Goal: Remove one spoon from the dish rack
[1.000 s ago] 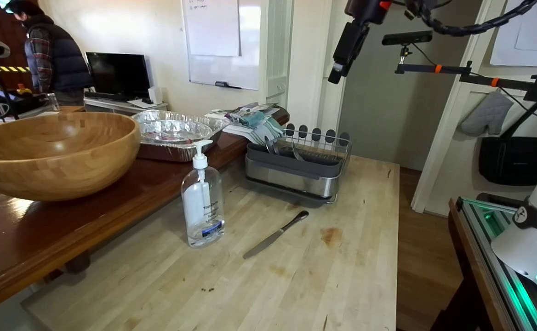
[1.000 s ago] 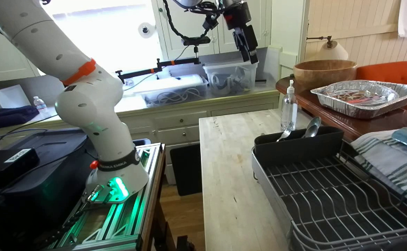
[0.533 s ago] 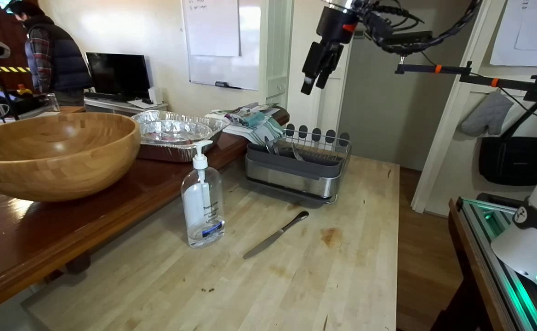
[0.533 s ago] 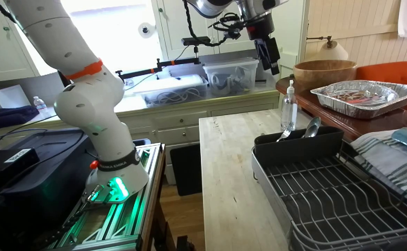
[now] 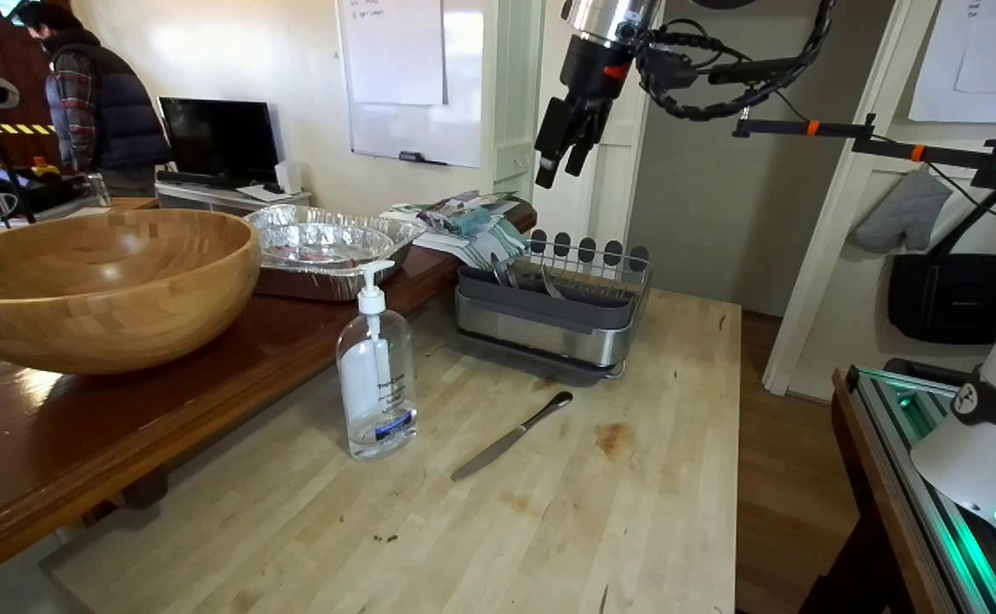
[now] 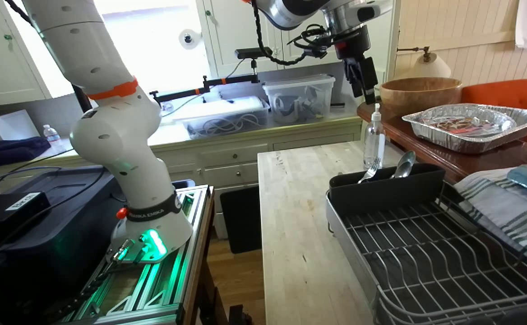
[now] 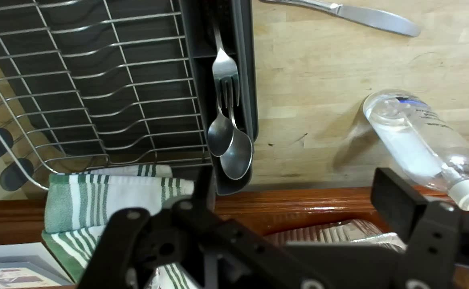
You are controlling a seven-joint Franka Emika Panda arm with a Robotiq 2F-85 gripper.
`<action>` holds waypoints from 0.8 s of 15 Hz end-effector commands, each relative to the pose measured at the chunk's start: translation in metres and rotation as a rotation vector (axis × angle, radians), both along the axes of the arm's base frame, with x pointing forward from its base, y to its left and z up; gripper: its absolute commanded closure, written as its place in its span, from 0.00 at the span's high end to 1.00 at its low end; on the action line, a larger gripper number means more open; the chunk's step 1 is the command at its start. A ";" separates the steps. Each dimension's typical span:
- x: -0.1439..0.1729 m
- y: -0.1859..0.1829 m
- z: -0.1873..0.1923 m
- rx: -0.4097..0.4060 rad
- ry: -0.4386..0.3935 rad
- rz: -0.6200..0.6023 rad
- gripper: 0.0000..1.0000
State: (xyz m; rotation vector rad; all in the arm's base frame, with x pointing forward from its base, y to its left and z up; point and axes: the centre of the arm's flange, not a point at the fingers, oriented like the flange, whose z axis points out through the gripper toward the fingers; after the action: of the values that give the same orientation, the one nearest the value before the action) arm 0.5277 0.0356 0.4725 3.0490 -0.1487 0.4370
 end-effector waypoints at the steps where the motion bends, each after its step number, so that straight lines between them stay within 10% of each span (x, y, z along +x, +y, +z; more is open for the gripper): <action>1: 0.000 0.000 0.000 0.000 0.000 0.000 1.00; 12: 0.083 -0.032 -0.060 0.152 0.028 -0.332 1.00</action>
State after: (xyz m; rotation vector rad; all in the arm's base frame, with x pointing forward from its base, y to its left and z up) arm 0.5746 0.0028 0.4286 3.0579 -0.6160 0.3608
